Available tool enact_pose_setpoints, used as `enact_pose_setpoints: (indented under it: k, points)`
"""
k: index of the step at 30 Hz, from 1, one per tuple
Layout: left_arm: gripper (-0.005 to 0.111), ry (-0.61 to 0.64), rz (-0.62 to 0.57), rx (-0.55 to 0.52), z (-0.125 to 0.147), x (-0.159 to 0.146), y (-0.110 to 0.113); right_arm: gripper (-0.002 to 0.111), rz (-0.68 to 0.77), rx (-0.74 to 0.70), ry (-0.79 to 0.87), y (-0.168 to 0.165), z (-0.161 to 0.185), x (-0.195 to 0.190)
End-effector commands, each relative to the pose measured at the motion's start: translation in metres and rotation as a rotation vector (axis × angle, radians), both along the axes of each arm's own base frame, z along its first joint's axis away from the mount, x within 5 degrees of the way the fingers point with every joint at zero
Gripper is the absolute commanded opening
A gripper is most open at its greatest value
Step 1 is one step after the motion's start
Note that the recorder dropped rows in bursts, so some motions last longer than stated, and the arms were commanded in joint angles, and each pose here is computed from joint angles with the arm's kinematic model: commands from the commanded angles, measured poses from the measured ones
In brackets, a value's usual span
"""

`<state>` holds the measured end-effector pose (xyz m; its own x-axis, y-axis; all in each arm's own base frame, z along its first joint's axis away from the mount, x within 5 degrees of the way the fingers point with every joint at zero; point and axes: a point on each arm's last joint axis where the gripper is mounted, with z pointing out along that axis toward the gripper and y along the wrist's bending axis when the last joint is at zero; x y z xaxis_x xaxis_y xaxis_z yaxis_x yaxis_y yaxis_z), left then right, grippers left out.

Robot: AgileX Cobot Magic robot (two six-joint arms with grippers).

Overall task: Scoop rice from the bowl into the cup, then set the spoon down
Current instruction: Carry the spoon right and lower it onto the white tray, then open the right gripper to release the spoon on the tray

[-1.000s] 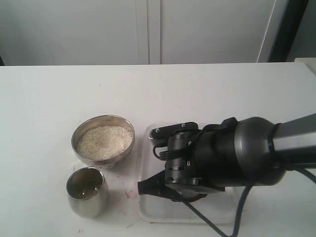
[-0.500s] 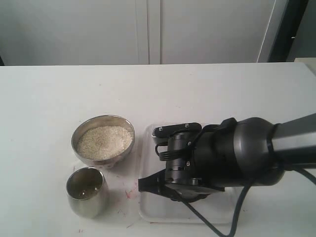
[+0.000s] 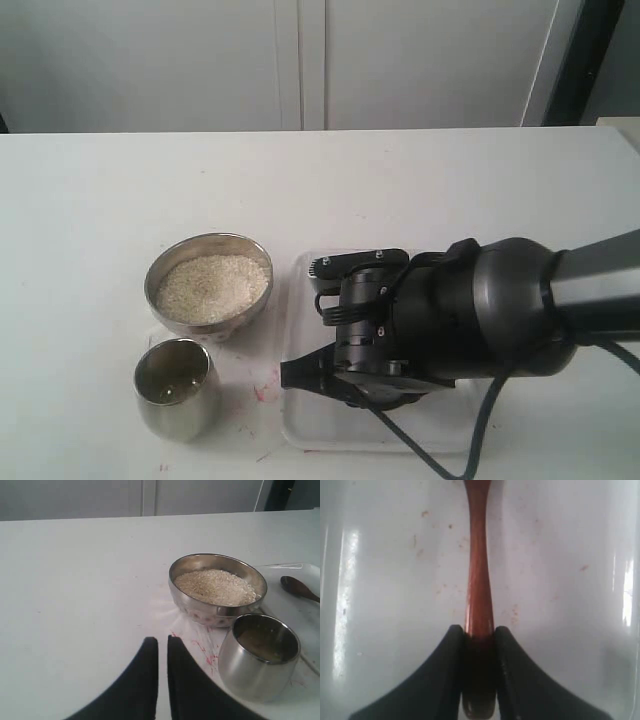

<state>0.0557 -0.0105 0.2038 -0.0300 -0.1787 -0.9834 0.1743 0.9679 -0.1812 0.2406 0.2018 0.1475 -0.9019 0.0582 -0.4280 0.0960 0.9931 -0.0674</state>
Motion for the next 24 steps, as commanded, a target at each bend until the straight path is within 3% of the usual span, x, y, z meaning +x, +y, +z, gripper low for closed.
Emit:
enact_pose_setpoints:
  k: [1, 10, 16, 24]
  points:
    - [0.014, -0.009, -0.007, -0.008, 0.003, 0.0, 0.0, 0.001, -0.003, -0.008, -0.006, -0.003, 0.0, 0.002]
    - [0.014, -0.009, -0.007, -0.008, 0.003, 0.0, 0.0, 0.026, 0.001, -0.005, -0.008, -0.003, 0.0, 0.003]
    - [0.014, -0.009, -0.007, -0.008, 0.003, 0.0, 0.0, 0.027, -0.002, -0.006, -0.013, -0.003, 0.004, 0.002]
    - [0.014, -0.009, -0.007, -0.008, 0.003, 0.0, 0.0, 0.027, 0.219, -0.195, -0.151, -0.006, 0.078, -0.048]
